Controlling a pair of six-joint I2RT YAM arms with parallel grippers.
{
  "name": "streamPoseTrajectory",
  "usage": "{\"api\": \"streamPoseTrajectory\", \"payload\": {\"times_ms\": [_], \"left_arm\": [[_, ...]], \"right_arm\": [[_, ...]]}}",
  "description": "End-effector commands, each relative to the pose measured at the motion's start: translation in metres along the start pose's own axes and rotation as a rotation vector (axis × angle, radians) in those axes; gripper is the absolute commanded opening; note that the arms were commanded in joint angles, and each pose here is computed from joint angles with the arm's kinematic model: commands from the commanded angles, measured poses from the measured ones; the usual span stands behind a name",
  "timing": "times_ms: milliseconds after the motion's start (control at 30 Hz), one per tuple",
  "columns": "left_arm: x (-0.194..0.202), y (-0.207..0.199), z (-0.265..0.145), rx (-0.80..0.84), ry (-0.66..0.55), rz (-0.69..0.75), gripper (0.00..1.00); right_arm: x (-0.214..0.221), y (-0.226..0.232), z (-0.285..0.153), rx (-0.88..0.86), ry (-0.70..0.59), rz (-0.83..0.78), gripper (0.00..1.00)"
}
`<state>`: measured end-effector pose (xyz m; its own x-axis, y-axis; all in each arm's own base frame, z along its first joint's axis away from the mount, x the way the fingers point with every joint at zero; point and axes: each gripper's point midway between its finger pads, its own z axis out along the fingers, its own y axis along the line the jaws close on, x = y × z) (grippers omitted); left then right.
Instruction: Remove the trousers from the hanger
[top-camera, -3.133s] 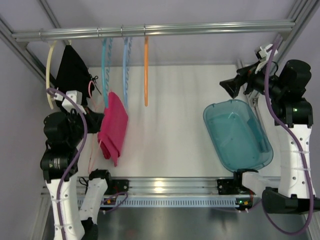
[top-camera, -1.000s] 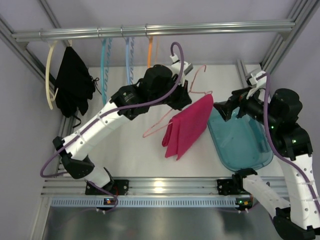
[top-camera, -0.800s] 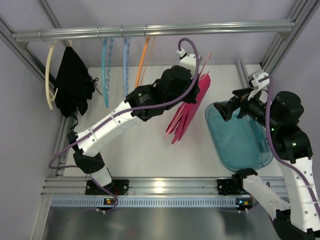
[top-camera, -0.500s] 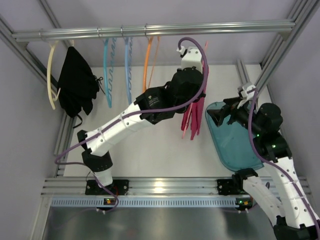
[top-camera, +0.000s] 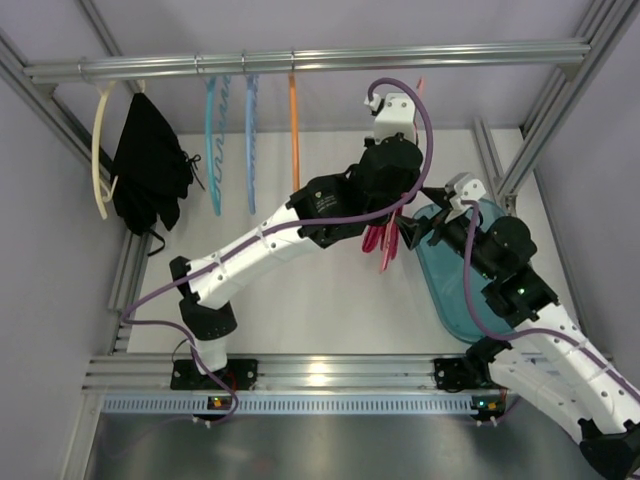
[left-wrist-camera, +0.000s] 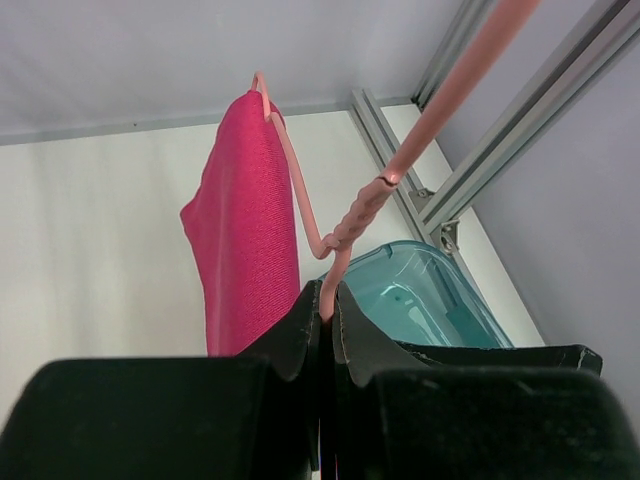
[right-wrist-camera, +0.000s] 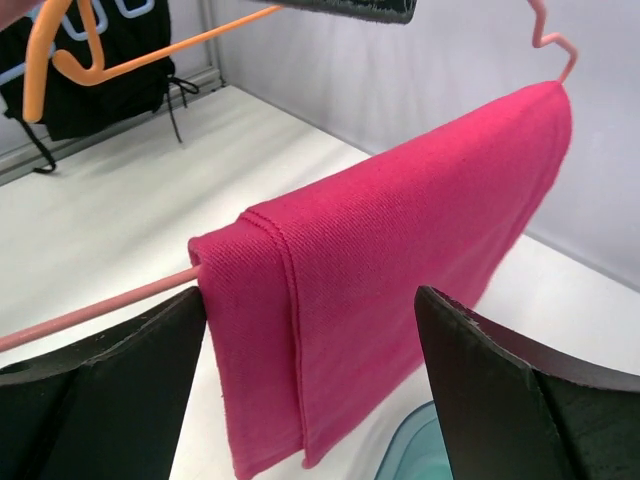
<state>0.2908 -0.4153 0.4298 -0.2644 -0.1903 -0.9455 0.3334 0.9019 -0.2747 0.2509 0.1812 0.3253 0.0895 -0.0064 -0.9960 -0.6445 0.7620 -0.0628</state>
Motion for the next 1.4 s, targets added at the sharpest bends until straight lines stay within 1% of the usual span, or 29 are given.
{"api": "streamPoseTrajectory", "payload": {"times_ms": [0,33,67,100,167,300,400,533,567,633,667,733,767,833,867,900,933,1133,1367], "left_arm": [[-0.086,-0.007,-0.022,0.037,-0.225,-0.195,0.0],[-0.086,-0.007,-0.023,0.039,-0.226,-0.196,0.0],[-0.086,-0.008,-0.023,0.04,-0.227,-0.195,0.0],[-0.086,-0.007,-0.023,0.039,-0.227,-0.194,0.0],[-0.087,-0.008,-0.024,0.043,-0.227,-0.195,0.0],[-0.087,-0.01,-0.024,0.05,-0.228,-0.196,0.0],[-0.087,-0.011,-0.026,0.057,-0.226,-0.196,0.0],[-0.085,-0.013,-0.026,0.067,-0.221,-0.196,0.0],[-0.087,-0.013,-0.027,0.068,-0.223,-0.198,0.0],[-0.084,-0.013,-0.027,0.067,-0.218,-0.189,0.0],[-0.084,-0.013,-0.027,0.065,-0.219,-0.188,0.0],[-0.081,-0.009,-0.027,0.054,-0.213,-0.174,0.0],[-0.08,-0.007,-0.028,0.048,-0.213,-0.171,0.0],[-0.074,-0.004,-0.027,0.035,-0.204,-0.151,0.0],[-0.074,-0.002,-0.028,0.034,-0.203,-0.147,0.0],[-0.069,0.0,-0.027,0.029,-0.196,-0.136,0.0],[-0.068,0.0,-0.028,0.031,-0.193,-0.131,0.0],[-0.056,0.014,-0.028,0.003,-0.175,-0.075,0.0],[-0.03,0.033,-0.024,-0.015,-0.12,-0.012,0.0]], "right_arm": [[-0.036,-0.006,0.005,0.04,-0.114,-0.063,0.86],[-0.034,-0.005,0.007,0.041,-0.105,-0.066,0.85],[-0.032,-0.008,0.008,0.061,-0.097,-0.072,0.82],[-0.03,-0.018,0.008,0.117,-0.091,-0.094,0.81],[-0.024,-0.026,0.012,0.158,-0.066,-0.108,0.76],[-0.022,-0.035,0.016,0.209,-0.051,-0.123,0.69],[-0.017,-0.038,0.02,0.224,-0.04,-0.122,0.67],[-0.02,-0.035,0.027,0.21,-0.052,-0.114,0.68],[-0.022,-0.036,0.028,0.214,-0.06,-0.116,0.66],[-0.023,-0.042,0.032,0.245,-0.057,-0.122,0.56],[-0.024,-0.043,0.032,0.253,-0.059,-0.128,0.46],[-0.031,-0.046,0.031,0.265,-0.076,-0.136,0.34],[-0.032,-0.046,0.03,0.264,-0.078,-0.137,0.24],[-0.041,-0.044,0.027,0.253,-0.09,-0.139,0.15],[-0.044,-0.043,0.026,0.247,-0.091,-0.141,0.06],[-0.051,-0.043,0.024,0.245,-0.095,-0.146,0.02],[-0.055,-0.043,0.023,0.244,-0.098,-0.149,0.0],[-0.091,-0.036,0.009,0.203,-0.155,-0.185,0.0],[-0.138,-0.035,-0.007,0.201,-0.244,-0.183,0.0]]}}
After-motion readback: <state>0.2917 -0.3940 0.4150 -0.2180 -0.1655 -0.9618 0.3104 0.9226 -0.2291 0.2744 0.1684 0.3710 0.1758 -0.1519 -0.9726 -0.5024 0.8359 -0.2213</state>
